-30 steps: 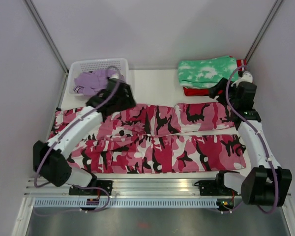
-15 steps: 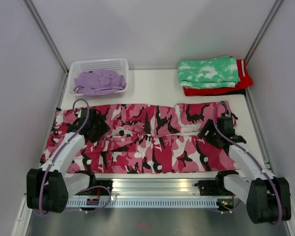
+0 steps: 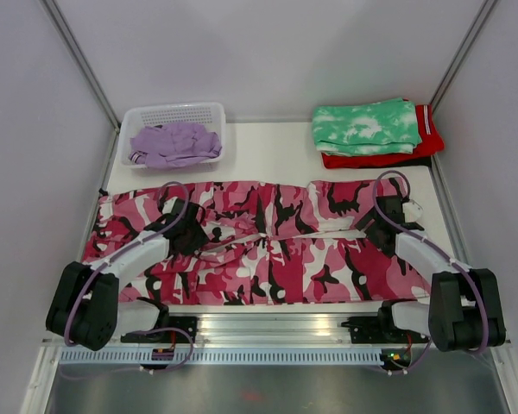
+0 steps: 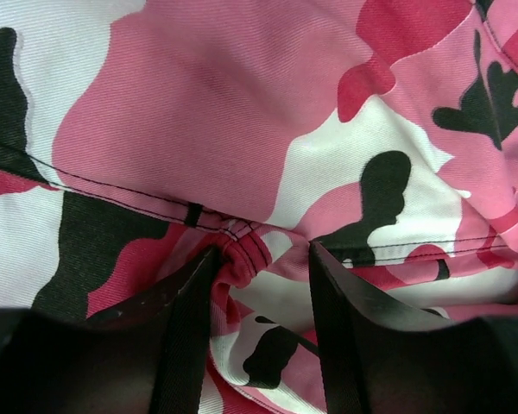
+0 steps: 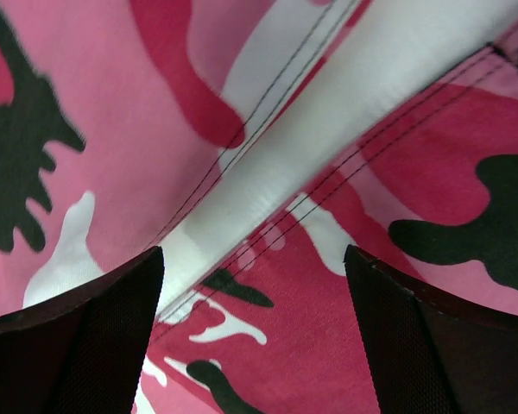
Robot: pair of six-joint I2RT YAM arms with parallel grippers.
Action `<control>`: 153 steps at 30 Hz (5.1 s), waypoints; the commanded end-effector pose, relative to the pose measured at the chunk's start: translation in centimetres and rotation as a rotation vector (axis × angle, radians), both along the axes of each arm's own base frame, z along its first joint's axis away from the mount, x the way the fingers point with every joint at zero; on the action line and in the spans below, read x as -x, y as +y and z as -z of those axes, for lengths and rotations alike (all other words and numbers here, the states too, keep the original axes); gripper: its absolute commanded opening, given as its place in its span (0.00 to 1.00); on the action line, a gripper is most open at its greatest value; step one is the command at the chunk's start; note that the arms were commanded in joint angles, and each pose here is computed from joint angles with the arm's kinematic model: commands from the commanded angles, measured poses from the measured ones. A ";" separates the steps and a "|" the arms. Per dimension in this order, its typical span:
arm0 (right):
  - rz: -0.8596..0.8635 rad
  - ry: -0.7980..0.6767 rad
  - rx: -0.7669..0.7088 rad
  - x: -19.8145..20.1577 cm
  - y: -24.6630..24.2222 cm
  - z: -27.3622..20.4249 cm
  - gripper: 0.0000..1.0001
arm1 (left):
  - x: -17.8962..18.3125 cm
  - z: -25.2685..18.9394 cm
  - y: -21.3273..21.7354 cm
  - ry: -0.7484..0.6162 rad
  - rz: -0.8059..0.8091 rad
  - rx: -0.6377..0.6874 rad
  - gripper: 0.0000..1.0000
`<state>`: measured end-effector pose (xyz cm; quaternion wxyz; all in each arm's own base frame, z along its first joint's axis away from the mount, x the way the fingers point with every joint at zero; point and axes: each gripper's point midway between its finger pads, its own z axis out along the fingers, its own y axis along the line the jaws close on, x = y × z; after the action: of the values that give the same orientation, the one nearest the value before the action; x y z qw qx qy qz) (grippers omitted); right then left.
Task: Fold and stack the trousers
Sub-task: Flatten the trousers out, then fold the trousers
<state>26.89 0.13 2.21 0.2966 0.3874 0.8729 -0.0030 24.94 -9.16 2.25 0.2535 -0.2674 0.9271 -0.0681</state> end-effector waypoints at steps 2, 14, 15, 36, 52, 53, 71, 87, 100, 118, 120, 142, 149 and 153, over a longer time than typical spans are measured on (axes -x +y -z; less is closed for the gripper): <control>0.216 -0.015 0.048 0.0 -2.5 0.7 0.92 | -0.9 -0.7 -0.9 -0.027 -0.043 0.034 0.53; 0.368 0.115 0.142 0.8 -9.5 2.7 0.90 | 0.0 -5.6 0.2 -0.148 -0.059 0.001 0.66; 0.371 0.126 0.140 0.9 -9.9 2.7 0.90 | 0.0 -5.8 0.4 -0.152 -0.058 -0.007 0.67; -0.297 -0.209 0.018 -8.2 -3.4 -10.7 0.71 | 2.4 -9.4 0.0 -0.154 0.154 -0.004 0.57; -0.228 -0.052 0.033 -12.5 -4.3 -0.6 0.00 | 5.8 -0.1 -8.8 0.047 0.370 -0.001 0.02; -0.212 -0.048 0.049 -12.6 -4.7 -0.5 0.00 | 6.3 1.0 -8.9 0.094 0.377 -0.023 0.02; -0.044 0.036 0.151 -10.6 -10.7 0.7 0.00 | 9.7 1.1 -15.0 0.198 0.634 -0.175 0.02; -0.614 -0.565 0.014 -11.2 6.6 -19.2 0.20 | -2.5 -11.3 3.5 -0.088 -0.087 -0.051 0.78; -0.527 -0.279 -0.049 -2.2 6.4 -9.2 0.51 | 0.0 -1.6 17.2 0.151 -0.689 0.005 0.65; -0.299 -0.180 0.013 -0.7 3.2 -6.7 0.82 | -6.9 -1.7 23.8 0.123 -0.682 -0.137 0.52; -0.260 -0.160 0.030 -0.5 2.4 -6.7 0.89 | -6.7 -2.1 23.2 0.118 -0.657 -0.119 0.54; -0.290 -0.230 -0.020 -4.2 5.0 -9.9 0.98 | 10.6 -6.8 21.8 0.011 -1.160 -0.213 0.98; -0.301 -0.192 -0.068 -4.3 5.9 -8.4 0.98 | 10.4 -2.9 23.3 0.001 -1.191 -0.097 0.96; -0.315 -0.123 -0.072 -4.4 6.2 -7.0 0.98 | 10.6 -1.1 23.3 0.005 -1.186 -0.021 0.96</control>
<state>30.00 5.62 8.48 0.3306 0.2574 0.9039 0.0860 12.13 13.38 3.45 0.2106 -0.7526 0.6074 0.1425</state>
